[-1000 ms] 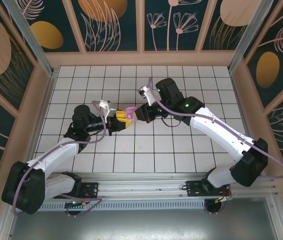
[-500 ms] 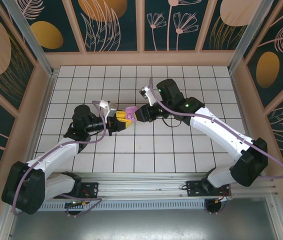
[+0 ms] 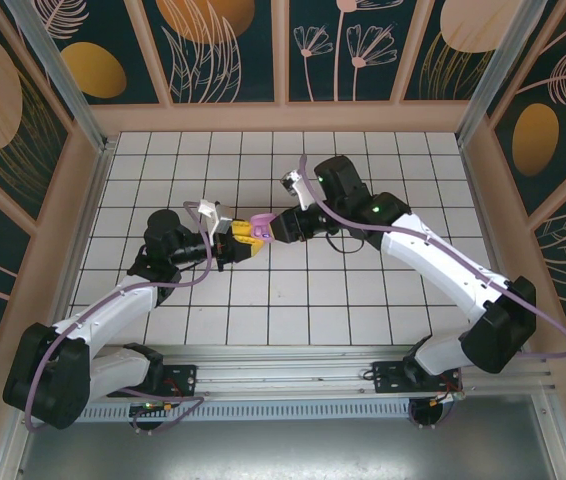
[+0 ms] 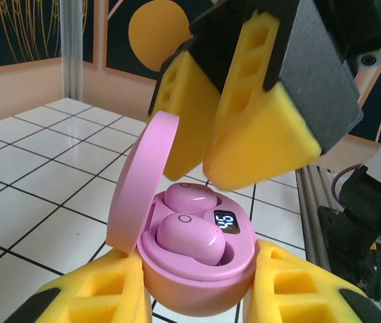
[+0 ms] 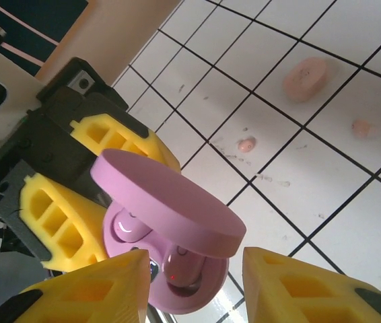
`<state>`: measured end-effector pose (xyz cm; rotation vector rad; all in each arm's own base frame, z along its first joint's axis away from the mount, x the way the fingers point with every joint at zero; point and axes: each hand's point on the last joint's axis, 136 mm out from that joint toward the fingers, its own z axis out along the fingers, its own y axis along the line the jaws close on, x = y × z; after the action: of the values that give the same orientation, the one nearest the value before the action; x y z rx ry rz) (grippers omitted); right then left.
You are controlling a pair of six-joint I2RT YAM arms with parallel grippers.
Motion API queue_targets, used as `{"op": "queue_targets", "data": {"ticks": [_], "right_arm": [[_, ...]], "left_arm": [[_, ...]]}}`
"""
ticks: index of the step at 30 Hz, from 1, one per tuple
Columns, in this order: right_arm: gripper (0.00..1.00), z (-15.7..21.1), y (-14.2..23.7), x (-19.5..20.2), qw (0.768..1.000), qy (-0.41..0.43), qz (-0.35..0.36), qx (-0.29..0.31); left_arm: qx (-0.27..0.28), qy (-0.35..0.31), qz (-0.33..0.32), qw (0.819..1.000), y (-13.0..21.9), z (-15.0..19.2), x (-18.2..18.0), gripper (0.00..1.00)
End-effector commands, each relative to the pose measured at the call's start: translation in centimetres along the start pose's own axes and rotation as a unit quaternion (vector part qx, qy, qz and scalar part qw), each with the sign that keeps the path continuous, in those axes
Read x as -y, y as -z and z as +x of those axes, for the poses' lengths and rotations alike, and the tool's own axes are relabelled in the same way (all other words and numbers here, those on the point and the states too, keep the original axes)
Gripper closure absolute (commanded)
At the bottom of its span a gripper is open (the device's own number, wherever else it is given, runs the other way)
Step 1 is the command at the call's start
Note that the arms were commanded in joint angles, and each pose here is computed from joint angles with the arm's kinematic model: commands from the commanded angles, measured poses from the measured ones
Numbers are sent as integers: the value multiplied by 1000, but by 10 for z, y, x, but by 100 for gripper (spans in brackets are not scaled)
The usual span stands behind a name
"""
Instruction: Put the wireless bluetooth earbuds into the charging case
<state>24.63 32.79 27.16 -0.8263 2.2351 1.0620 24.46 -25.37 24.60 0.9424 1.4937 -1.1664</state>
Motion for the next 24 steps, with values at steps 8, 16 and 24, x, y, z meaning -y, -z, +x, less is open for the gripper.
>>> {"op": "queue_targets", "data": {"ticks": [8,16,24], "right_arm": [[59,-45,53,-14,995,14,-13,97],[57,-55,13,5,996,-27,-23,80],[57,-44,-6,2,997,-34,-59,43]], "left_arm": [[17,-28,23,999,-3,-15,5,100],[25,-43,24,998,-5,-24,4,100],[36,-41,13,998,-8,-34,-3,100]]}}
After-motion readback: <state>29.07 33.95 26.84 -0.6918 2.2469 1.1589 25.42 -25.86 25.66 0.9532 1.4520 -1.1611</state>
